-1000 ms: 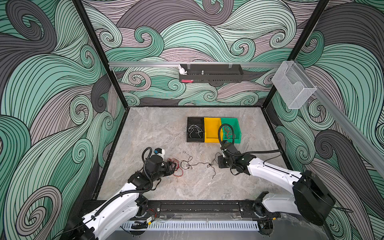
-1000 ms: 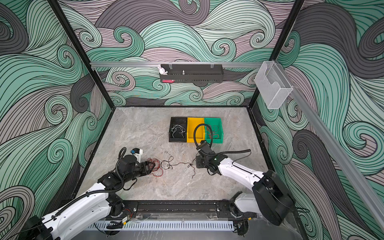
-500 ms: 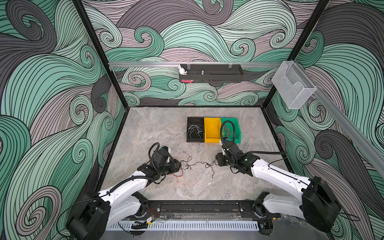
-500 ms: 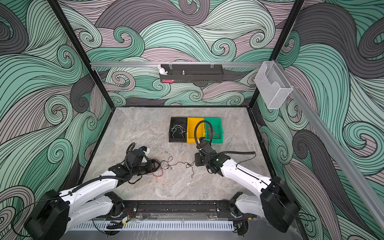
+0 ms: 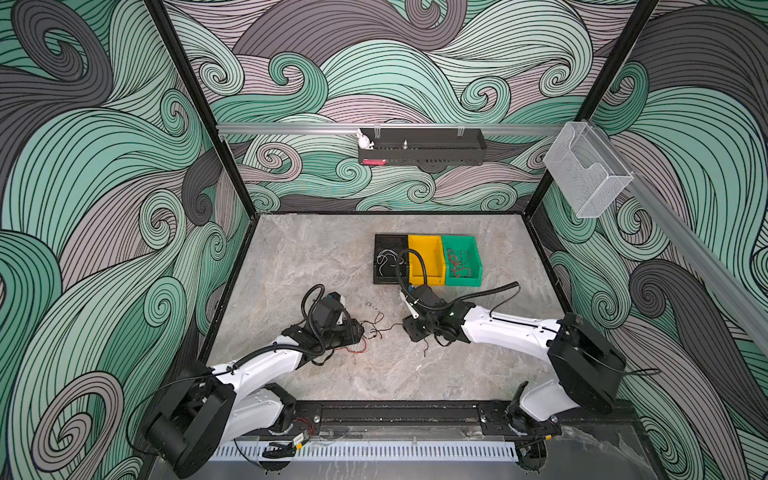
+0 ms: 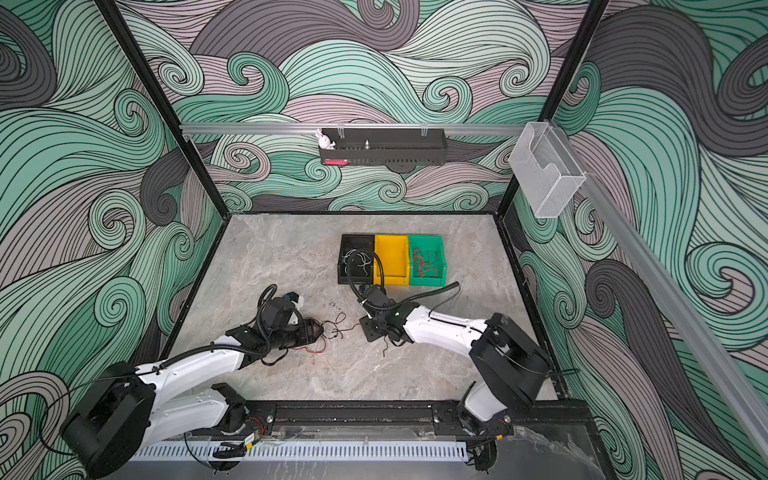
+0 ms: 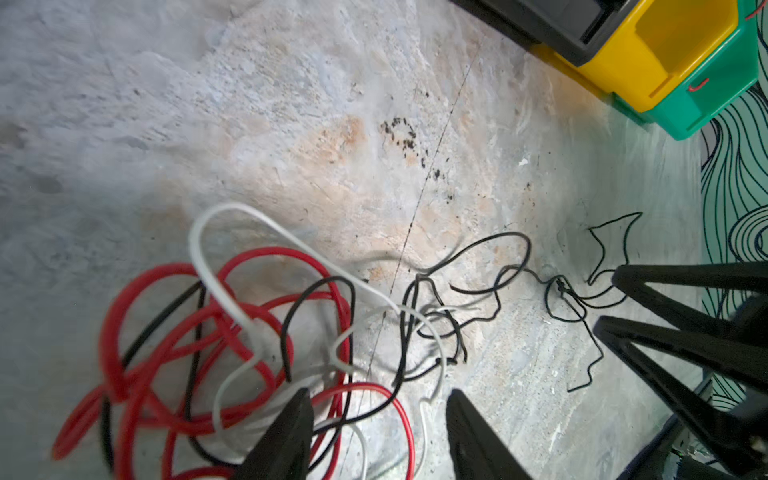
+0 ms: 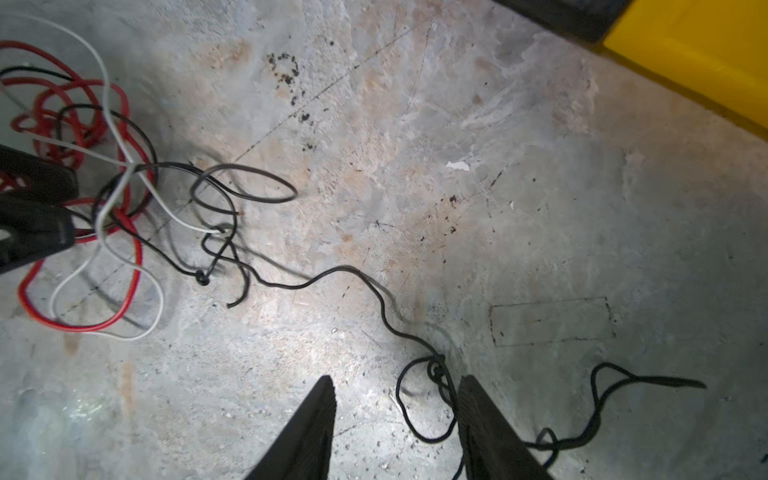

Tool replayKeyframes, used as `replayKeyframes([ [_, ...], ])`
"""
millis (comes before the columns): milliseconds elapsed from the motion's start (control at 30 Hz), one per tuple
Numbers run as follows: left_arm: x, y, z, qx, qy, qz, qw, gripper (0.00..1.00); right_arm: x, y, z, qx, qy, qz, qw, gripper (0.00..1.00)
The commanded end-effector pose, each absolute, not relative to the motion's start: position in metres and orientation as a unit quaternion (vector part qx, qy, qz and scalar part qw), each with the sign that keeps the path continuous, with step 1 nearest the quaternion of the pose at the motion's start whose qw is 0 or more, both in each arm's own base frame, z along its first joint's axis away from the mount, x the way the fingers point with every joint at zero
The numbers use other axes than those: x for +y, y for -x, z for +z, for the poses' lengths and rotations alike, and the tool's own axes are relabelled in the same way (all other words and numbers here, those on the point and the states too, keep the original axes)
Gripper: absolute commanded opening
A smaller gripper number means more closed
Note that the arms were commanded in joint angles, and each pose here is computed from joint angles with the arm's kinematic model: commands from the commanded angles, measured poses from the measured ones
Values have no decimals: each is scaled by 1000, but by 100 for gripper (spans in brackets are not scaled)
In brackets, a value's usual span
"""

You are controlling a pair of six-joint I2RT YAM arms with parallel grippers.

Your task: Untangle the cables

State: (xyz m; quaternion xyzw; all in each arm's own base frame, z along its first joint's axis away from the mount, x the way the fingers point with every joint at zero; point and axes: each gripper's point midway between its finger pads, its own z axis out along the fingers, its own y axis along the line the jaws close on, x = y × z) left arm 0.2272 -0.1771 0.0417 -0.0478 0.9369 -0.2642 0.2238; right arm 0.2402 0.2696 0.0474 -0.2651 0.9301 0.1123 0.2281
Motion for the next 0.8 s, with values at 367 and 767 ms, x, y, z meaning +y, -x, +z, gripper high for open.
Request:
replayKeyframes([
  [367, -179, -232, 45, 933, 55, -270, 231, 55, 263, -243, 14, 938, 290, 54, 185, 52],
  [767, -177, -230, 44, 932, 59, -270, 233, 55, 259, -241, 1, 940, 290, 41, 172, 22],
])
